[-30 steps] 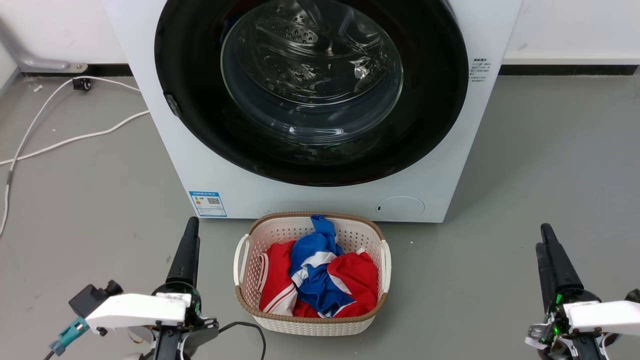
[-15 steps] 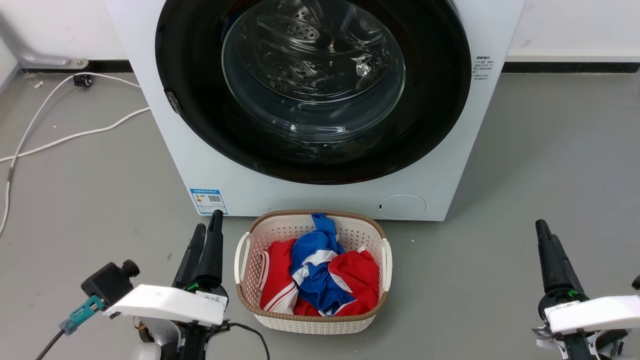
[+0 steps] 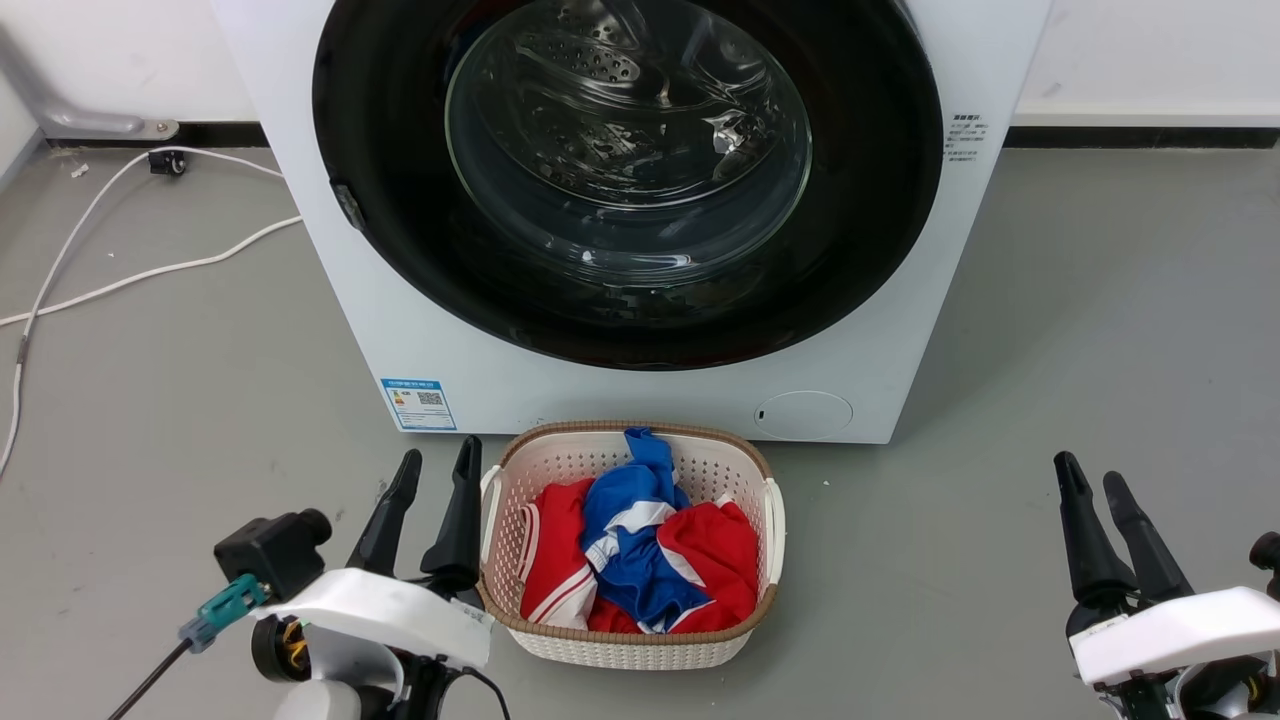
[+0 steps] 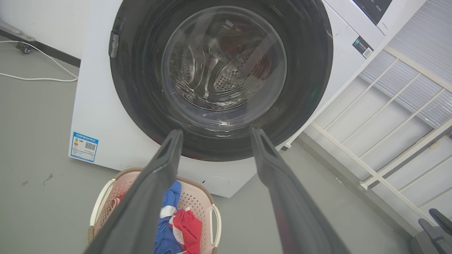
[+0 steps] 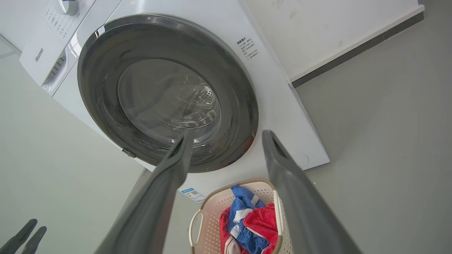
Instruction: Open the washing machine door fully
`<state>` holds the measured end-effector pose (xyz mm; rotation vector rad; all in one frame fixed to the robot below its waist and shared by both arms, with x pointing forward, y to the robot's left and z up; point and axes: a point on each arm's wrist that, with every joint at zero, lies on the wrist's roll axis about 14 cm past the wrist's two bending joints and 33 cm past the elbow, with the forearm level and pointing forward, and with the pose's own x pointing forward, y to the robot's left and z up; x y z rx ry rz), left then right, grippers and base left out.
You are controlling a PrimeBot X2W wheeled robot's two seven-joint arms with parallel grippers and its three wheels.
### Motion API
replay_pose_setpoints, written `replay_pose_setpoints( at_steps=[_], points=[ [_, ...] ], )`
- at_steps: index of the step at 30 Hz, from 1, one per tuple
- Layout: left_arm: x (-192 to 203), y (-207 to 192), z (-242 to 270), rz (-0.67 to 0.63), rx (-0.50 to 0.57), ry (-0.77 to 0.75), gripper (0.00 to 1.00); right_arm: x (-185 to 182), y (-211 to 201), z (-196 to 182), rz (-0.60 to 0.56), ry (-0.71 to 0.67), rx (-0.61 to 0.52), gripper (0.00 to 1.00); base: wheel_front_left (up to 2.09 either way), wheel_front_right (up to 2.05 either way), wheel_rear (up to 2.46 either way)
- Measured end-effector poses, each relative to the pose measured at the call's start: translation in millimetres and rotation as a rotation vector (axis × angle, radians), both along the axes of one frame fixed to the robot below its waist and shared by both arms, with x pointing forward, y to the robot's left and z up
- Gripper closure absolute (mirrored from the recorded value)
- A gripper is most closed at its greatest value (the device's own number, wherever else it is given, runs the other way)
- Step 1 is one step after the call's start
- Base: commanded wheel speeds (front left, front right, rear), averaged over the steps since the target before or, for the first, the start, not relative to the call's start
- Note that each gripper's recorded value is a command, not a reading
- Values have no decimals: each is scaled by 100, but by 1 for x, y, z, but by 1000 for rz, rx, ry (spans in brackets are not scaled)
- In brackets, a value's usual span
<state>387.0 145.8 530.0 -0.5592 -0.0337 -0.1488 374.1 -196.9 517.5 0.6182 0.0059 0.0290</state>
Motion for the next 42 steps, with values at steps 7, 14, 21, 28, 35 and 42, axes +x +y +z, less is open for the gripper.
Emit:
replay_pose_setpoints(
  at_steps=[7, 14, 21, 28, 35, 42],
  points=[
    [2, -4, 0, -6, 113, -16, 0, -1, 0, 3, 6, 1, -105, 0, 0, 0, 0],
    [1, -5, -1, -1, 208, -28, 0, -5, 2, 2, 14, 9, -195, 0, 0, 0, 0],
    [0, -6, -6, 2, 295, -32, 0, -7, 5, 3, 22, 9, -274, 0, 0, 0, 0],
    [-1, -7, -9, 4, 358, -40, 0, -7, 7, 7, 29, 2, -349, 0, 0, 0, 0],
    [-2, -9, -6, 5, 420, -64, 0, -8, 12, 10, 42, -3, -411, 0, 0, 0, 0],
    [-3, -9, -4, 15, 464, -87, 0, -8, 15, 11, 50, -3, -463, 0, 0, 0, 0]
  ],
)
